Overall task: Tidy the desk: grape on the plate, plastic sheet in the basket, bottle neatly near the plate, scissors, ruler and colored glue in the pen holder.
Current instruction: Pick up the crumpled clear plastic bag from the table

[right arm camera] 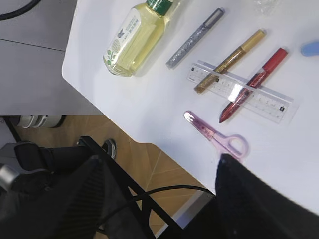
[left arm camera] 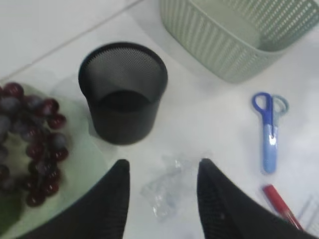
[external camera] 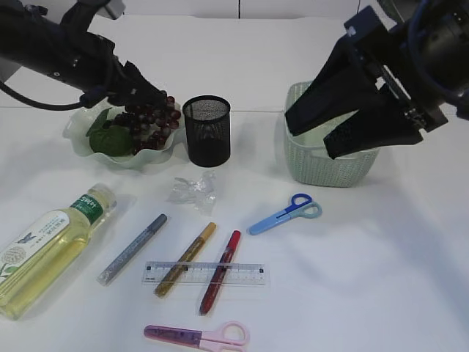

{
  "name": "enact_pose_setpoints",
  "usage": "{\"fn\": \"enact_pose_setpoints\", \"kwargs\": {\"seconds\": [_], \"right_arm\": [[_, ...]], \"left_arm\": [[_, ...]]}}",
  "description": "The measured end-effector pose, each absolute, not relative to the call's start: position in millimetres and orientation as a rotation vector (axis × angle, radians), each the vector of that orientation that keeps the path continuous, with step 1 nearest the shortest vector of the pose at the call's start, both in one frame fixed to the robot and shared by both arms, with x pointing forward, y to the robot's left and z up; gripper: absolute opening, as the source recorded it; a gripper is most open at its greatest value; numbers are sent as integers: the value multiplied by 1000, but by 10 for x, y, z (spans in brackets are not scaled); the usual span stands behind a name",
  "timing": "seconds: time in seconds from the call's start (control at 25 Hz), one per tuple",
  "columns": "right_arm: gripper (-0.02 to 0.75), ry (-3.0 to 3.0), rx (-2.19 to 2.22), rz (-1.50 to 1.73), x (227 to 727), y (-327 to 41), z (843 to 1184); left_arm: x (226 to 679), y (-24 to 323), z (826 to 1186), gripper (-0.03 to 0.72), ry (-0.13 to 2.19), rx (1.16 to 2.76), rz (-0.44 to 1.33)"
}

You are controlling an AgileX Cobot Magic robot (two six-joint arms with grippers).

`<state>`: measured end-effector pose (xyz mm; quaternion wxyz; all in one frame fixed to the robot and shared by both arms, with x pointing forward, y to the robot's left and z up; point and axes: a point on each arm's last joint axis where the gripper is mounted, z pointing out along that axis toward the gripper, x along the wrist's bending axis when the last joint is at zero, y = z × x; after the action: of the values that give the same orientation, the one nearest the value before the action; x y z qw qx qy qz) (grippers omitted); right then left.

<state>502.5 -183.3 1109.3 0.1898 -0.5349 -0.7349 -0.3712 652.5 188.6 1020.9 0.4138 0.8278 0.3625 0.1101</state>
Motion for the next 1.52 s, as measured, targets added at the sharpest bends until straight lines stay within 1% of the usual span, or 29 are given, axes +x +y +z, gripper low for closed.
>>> {"fn": "enact_pose_setpoints", "kwargs": {"seconds": [0.12, 0.32, 0.68, 0.76, 0.92, 1.08, 1.28, 1.4, 1.52], "right_arm": [[543, -2098, -1512, -1019, 5025, -1851, 11073], [544, -2129, -1518, -994, 5024, -1869, 11053], [543, -2182, -1531, -952, 5025, -1902, 11021], [544, -2200, -1530, -942, 5025, -1910, 11013], [544, -2229, -1510, -943, 5026, -1915, 11008], [543, -2242, -1499, -944, 5026, -1917, 11007], [543, -2314, -1443, -947, 5026, -1927, 10998], [543, -2398, -1470, -848, 5022, -1973, 10943], [543, -2548, -1529, -630, 4985, -1954, 10850]], "left_arm": [[6381, 1931, 10319, 349, 995, 2140, 192], [6118, 2043, 10608, 366, 1138, 2211, 148], [5632, 2189, 11022, 369, 1404, 2242, 22], [5543, 2224, 11101, 369, 1456, 2237, 23], [5408, 2271, 11271, 369, 1520, 2185, 69], [5208, 2326, 11505, 369, 1580, 2099, 131], [4956, 2422, 11760, 369, 1638, 2008, 245], [4771, 2463, 11923, 369, 1625, 1958, 304], [4552, 2497, 12019, 369, 1604, 1925, 335]]}}
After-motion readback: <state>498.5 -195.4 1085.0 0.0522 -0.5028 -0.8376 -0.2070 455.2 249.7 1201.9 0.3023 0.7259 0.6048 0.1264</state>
